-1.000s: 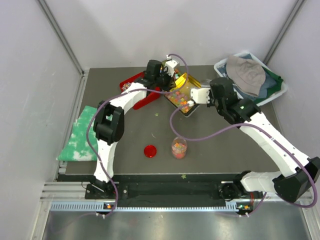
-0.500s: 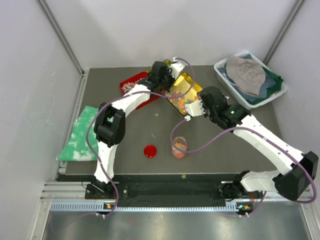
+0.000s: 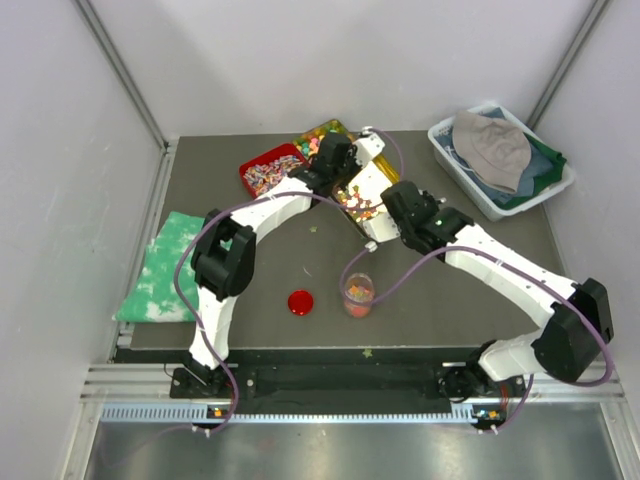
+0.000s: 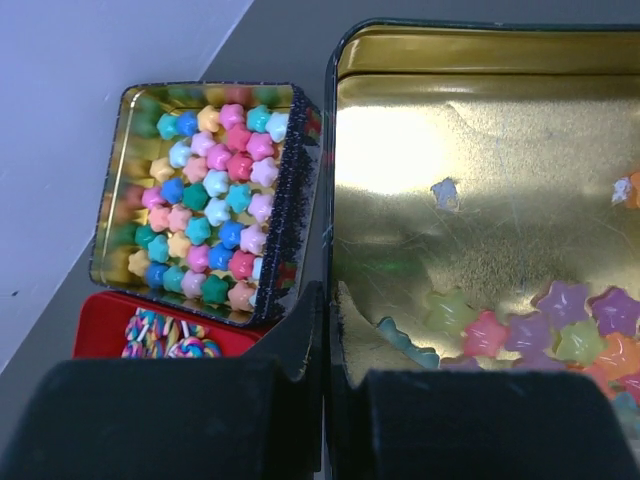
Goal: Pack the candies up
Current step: Scoop the fake candies from the storage box.
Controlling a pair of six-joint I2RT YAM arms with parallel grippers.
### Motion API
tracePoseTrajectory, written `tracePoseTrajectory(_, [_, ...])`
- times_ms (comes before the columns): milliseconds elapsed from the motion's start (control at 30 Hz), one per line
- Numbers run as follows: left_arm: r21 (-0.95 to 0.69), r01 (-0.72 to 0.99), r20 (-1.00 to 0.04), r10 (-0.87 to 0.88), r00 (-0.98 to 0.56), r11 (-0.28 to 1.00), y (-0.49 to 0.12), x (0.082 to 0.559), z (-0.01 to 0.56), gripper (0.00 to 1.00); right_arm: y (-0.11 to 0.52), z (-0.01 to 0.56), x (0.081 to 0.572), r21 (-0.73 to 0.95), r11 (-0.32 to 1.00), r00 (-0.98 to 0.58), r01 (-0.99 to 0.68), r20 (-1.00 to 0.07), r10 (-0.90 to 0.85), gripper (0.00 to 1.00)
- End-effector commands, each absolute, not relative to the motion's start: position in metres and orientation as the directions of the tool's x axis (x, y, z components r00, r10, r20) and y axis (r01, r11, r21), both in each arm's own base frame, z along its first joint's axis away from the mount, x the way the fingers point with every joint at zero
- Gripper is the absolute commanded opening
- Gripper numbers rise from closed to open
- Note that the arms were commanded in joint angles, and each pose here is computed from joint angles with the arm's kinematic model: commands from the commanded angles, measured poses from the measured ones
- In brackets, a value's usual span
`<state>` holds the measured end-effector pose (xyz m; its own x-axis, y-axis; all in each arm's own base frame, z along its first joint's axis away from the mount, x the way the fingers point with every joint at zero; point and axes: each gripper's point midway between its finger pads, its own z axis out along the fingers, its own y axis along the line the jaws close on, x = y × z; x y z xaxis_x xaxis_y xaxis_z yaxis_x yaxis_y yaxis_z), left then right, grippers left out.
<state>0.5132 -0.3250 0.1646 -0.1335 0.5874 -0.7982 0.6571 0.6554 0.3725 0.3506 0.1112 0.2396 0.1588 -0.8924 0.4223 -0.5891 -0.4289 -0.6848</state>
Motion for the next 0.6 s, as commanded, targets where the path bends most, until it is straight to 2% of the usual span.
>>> tracePoseTrajectory(0, [0.449,0.525,-0.853,0.522,0.011,0.723,-0.321,0.523,0.247,0.00,0.114,0.249,0.357,-0.708,-0.446,0.124,-0.548,0.458,-0.880,0.00])
tracePoseTrajectory(567, [0.473,0.510,-0.837,0.548,0.004,0.719,-0.330,0.511,0.254,0.00,0.122,0.233,0.375,-0.710,-0.453,0.098,-0.539,0.482,-0.871,0.00])
